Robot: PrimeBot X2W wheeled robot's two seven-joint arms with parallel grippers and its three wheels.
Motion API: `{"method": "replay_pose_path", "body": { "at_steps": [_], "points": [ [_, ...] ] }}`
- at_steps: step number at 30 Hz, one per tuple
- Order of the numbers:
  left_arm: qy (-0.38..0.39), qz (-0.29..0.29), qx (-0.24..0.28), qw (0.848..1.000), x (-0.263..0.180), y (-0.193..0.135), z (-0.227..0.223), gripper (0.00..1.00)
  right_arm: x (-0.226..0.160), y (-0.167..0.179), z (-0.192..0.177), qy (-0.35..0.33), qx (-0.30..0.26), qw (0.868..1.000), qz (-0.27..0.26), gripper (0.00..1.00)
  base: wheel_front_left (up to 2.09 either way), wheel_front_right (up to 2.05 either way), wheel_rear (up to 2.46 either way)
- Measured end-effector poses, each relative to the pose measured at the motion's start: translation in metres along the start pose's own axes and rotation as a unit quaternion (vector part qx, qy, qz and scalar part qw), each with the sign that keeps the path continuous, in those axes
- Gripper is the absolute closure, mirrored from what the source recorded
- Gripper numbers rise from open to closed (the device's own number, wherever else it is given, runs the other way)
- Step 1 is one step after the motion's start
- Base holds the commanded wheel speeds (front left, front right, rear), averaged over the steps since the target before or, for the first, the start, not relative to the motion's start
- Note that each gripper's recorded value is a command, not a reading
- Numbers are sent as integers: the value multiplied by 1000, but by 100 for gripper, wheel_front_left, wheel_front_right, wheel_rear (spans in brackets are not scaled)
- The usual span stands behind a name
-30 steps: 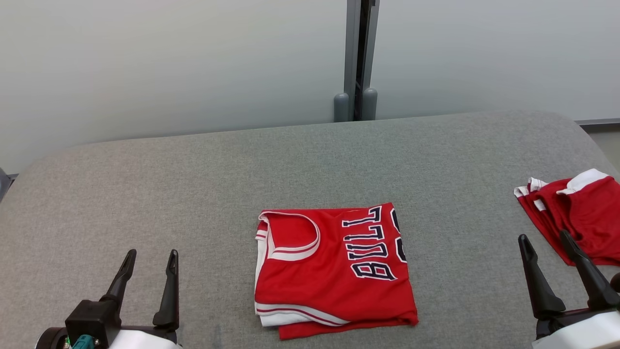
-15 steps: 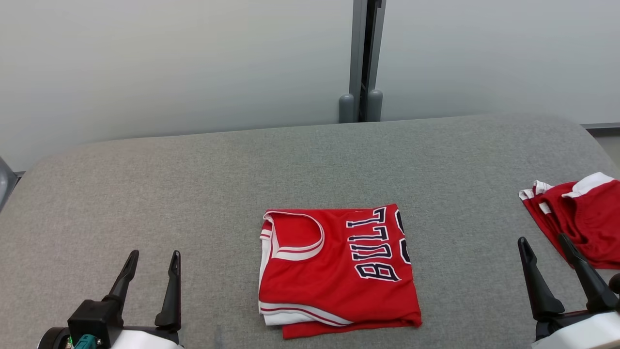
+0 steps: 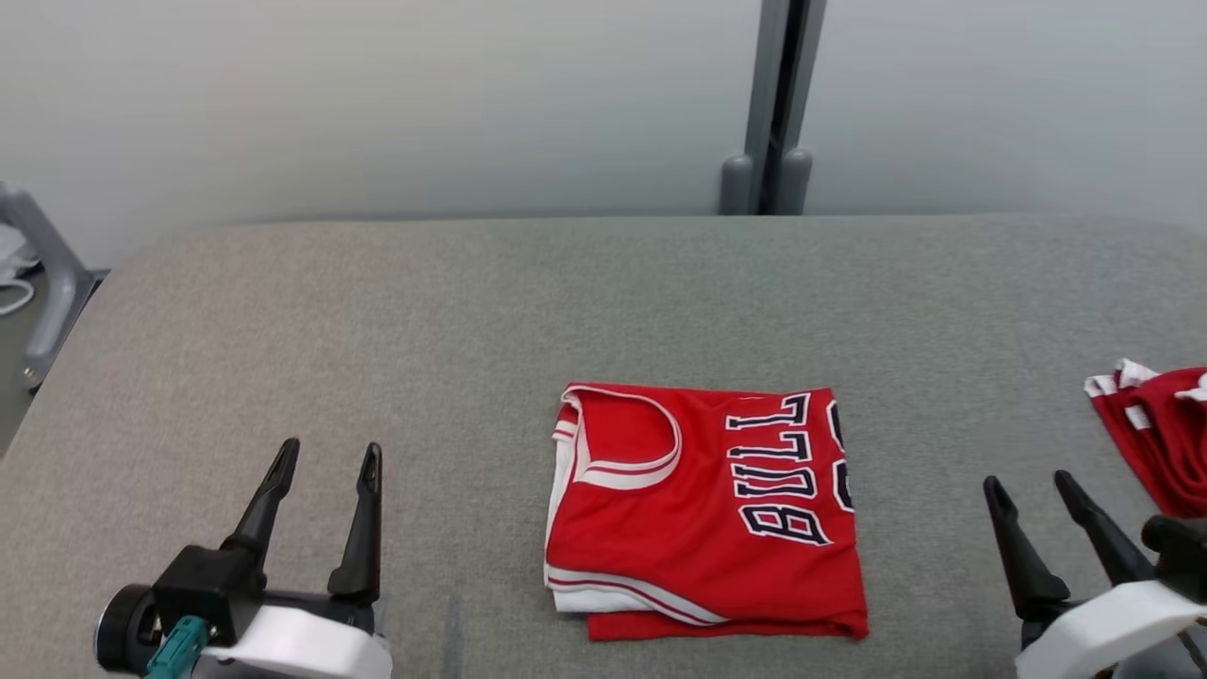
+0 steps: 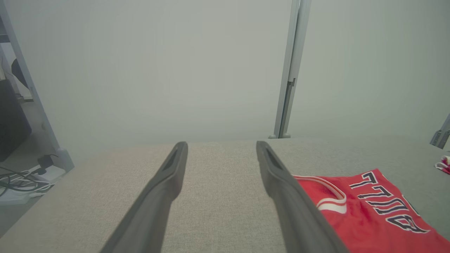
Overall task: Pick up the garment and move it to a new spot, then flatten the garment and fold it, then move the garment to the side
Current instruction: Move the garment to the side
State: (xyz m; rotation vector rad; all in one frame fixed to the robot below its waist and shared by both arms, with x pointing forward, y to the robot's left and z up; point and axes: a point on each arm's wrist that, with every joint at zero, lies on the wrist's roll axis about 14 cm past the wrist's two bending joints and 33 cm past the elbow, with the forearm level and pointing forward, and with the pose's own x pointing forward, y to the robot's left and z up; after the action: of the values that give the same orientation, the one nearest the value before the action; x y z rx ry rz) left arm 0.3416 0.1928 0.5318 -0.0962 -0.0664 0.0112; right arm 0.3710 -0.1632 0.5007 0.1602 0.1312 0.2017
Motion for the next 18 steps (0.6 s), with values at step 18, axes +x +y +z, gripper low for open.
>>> {"method": "replay_pose_path", "body": {
  "at_steps": [18],
  "points": [
    [17, 40, -7, 999, 23, 24, -25, 0, 77, 63, -133, 210, 41, 971, 104, 0, 0, 0, 0]
  ]
}}
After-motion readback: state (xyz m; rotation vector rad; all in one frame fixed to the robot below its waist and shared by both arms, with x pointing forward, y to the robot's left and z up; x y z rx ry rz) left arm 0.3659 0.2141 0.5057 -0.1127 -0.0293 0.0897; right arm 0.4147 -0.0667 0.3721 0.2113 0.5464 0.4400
